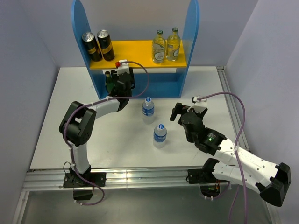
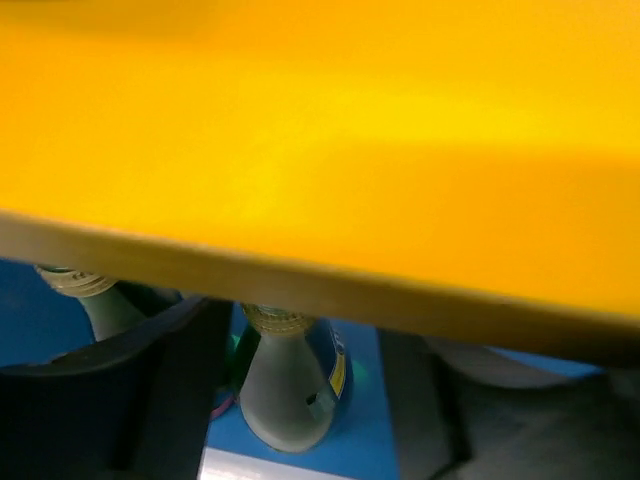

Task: Place and organize the beverage onto the shelf

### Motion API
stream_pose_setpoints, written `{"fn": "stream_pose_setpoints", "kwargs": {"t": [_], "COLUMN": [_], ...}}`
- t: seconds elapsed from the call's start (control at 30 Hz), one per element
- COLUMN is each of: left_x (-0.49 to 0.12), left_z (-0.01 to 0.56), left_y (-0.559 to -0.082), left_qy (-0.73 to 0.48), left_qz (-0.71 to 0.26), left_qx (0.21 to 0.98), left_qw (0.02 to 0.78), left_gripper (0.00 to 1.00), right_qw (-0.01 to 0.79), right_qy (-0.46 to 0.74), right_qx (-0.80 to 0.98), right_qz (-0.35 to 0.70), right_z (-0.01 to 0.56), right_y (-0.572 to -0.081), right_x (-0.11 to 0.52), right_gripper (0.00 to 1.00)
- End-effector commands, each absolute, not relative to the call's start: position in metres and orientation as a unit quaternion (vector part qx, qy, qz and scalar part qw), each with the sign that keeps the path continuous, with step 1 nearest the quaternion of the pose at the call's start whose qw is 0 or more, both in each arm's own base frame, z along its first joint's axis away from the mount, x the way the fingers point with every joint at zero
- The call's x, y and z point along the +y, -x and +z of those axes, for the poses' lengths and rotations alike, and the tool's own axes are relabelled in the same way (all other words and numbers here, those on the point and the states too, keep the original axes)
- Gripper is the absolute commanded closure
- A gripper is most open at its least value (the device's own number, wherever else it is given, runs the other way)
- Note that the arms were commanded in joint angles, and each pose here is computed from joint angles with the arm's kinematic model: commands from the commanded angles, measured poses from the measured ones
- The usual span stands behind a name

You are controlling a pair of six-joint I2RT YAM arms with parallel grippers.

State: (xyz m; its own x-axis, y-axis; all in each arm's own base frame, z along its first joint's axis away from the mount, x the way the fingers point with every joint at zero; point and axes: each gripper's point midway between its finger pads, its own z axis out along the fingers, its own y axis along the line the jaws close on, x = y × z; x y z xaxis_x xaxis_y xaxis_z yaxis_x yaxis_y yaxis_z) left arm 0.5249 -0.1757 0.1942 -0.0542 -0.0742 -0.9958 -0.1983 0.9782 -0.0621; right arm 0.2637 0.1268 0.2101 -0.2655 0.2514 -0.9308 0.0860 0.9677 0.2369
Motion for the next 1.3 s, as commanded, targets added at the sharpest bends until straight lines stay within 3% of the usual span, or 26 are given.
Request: {"fn": "stream_pose_setpoints", "kwargs": {"t": [0.0, 0.17, 0.43, 0.7, 0.87, 1.27], "left_x": [-0.173, -0.171, -0.177, -0.189, -0.202, -0.256], "left_z": [0.262, 0.264, 0.263, 0.272, 0.281, 0.170], "left_y": [-0.539, -0.529, -0.493, -0.429, -0.380, -0.276], "left_qy": [0.128, 0.126, 0.114, 0.083, 0.024, -0.118], "left_qz": [0.009, 0.007, 0.000, -0.024, -0.093, -0.243], "left_qx": [0.674, 0.682, 0.703, 0.731, 0.747, 0.770], "left_qw": [0.727, 0.721, 0.702, 0.677, 0.658, 0.578], "left_gripper": [0.32, 0.17, 0.05, 0.02, 0.04, 0.09], "right_qw": [0.606, 0.607, 0.604, 0.602, 0.606, 0.630], "right_qy": [-0.122, -0.124, -0.124, -0.129, -0.142, -0.229], "right_qx": [0.782, 0.782, 0.784, 0.786, 0.782, 0.741], "right_qz": [0.077, 0.077, 0.067, 0.053, 0.041, 0.034], "right_z": [0.218, 0.218, 0.213, 0.207, 0.207, 0.215], "right_y": [-0.267, -0.267, -0.269, -0.272, -0.272, -0.260], "right_x": [0.126, 0.126, 0.125, 0.124, 0.118, 0.081], "right_gripper": [0.00, 0.00, 0.00, 0.00, 0.00, 0.00]}}
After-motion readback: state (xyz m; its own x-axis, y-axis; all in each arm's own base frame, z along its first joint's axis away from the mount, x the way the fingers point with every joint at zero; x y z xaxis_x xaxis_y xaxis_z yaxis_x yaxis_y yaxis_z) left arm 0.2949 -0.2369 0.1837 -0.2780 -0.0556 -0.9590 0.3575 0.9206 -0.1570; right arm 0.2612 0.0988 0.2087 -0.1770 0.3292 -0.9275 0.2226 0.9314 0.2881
